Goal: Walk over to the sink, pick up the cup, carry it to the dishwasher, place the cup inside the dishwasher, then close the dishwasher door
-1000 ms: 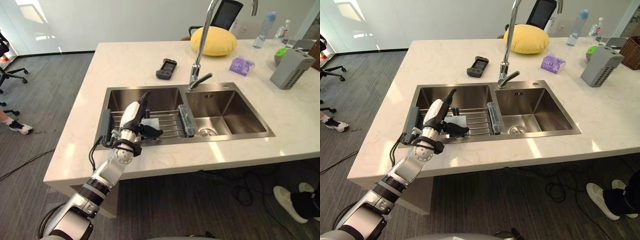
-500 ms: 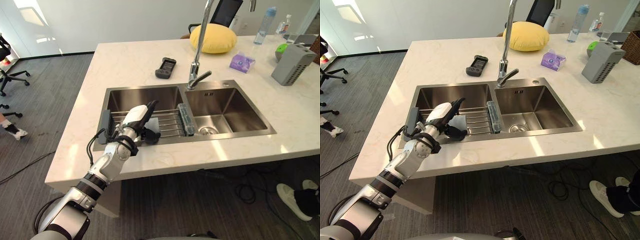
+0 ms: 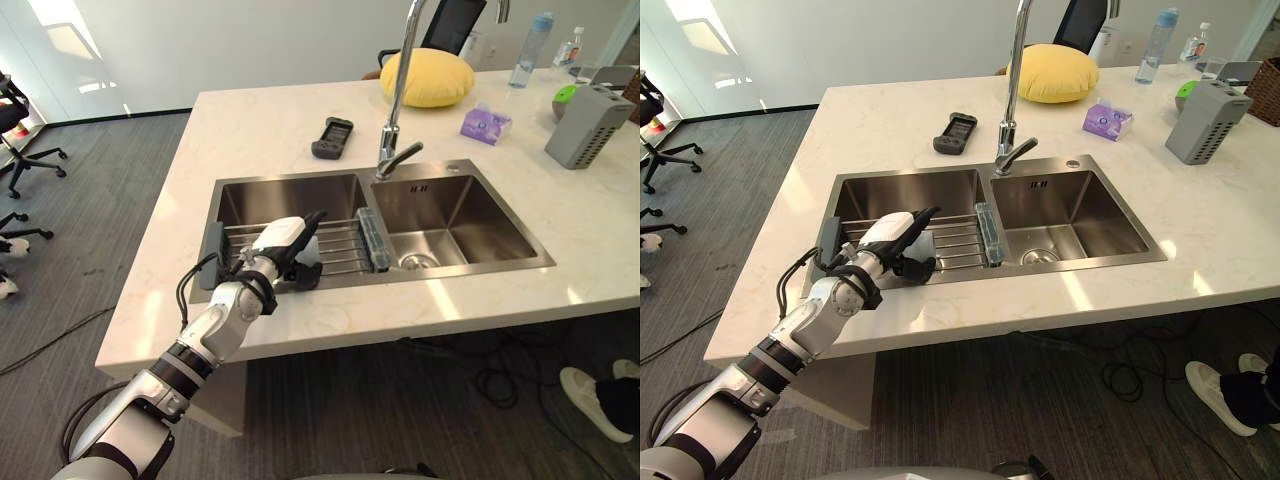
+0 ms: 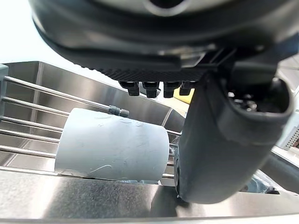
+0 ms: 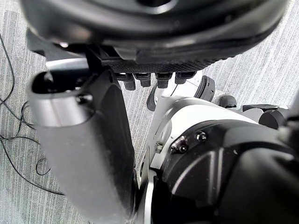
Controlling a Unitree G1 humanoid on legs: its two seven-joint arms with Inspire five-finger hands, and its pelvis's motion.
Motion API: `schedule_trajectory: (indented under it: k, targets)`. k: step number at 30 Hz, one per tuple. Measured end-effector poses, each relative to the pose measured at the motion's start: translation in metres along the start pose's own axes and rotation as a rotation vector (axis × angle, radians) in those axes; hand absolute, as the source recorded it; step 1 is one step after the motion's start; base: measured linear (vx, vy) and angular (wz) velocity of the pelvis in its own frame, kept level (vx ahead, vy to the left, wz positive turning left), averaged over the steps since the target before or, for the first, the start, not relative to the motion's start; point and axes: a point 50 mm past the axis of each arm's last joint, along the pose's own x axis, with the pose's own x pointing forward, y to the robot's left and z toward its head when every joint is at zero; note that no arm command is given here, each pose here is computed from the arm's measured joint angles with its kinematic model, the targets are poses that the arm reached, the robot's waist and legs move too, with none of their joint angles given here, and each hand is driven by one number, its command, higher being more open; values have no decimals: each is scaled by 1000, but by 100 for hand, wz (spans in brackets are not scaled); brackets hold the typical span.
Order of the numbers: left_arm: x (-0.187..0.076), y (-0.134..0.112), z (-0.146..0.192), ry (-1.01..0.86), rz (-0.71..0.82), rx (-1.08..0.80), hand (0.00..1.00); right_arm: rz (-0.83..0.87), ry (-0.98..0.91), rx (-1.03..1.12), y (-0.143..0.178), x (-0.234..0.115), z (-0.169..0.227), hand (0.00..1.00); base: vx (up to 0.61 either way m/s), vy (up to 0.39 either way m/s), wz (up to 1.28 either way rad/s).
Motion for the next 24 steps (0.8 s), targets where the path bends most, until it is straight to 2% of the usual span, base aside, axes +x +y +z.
schedule_trajectory:
  k: [16, 24]
  targets:
    - [0, -2, -4, 13, 28, 12, 100, -17, 9, 11, -1, 0, 1, 100, 0, 0, -2]
    - [0, 1, -8, 23, 122, -22, 100, -16, 7, 9, -1, 0, 2, 100, 0, 0, 0]
